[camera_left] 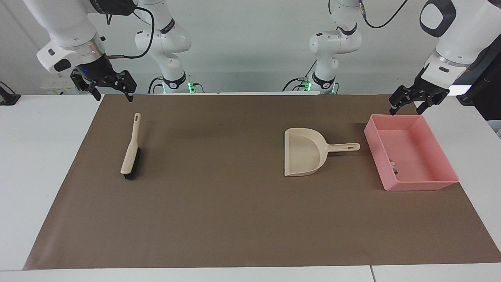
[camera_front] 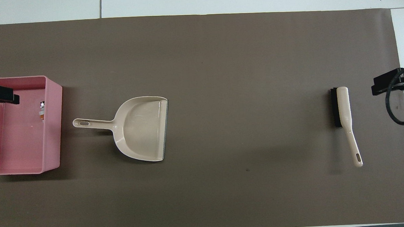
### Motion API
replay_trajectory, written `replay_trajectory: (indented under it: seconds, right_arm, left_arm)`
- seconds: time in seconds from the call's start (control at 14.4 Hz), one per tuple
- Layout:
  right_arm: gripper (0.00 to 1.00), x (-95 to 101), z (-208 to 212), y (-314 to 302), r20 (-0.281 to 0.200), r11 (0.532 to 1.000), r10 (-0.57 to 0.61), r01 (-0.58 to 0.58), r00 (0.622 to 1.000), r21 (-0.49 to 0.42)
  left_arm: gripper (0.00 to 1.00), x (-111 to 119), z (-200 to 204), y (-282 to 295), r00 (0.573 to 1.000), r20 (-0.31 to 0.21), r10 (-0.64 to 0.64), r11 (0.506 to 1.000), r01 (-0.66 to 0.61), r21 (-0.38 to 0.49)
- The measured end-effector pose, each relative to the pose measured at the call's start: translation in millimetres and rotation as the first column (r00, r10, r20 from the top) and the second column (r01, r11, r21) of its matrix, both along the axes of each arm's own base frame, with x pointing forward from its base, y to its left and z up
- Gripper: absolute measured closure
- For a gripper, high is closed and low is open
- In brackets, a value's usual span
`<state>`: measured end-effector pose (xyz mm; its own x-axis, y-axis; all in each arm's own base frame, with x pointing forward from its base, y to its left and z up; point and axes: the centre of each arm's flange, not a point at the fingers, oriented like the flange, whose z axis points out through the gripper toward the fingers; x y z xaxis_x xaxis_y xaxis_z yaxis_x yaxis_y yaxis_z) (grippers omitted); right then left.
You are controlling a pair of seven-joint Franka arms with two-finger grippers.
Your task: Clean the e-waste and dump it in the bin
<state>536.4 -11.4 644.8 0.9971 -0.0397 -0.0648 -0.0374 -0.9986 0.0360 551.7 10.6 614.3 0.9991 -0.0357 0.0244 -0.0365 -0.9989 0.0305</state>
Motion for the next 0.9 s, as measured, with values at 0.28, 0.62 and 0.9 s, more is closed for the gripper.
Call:
replay_trajectory:
  seconds: [0.28, 0.62, 0.9]
  right_arm:
    - [0.0, 0.0, 0.0, 0.0, 0.0, 1.0, 0.0, 0.0, 1.0, 0.0]
    - [0.0, 0.0, -0.1, 0.0, 0.0, 1.0, 0.0, 0.0, 1.0, 0.0]
    - [0.0, 0.5, 0.1, 0.8, 0.004, 1.0, 0.001, -0.001, 1.0, 0.006]
  left_arm:
    - [0.01, -1.5, -2.3, 0.6, 1.0, -0.011, 0.001, 1.0, -0.001, 0.004]
    - [0.01, -4.0, -3.3, 1.2, 1.0, -0.024, 0.002, 1.0, -0.002, 0.007]
    - [0.01, -4.3, -3.1, 1.2, 1.0, -0.024, 0.002, 1.0, -0.002, 0.007]
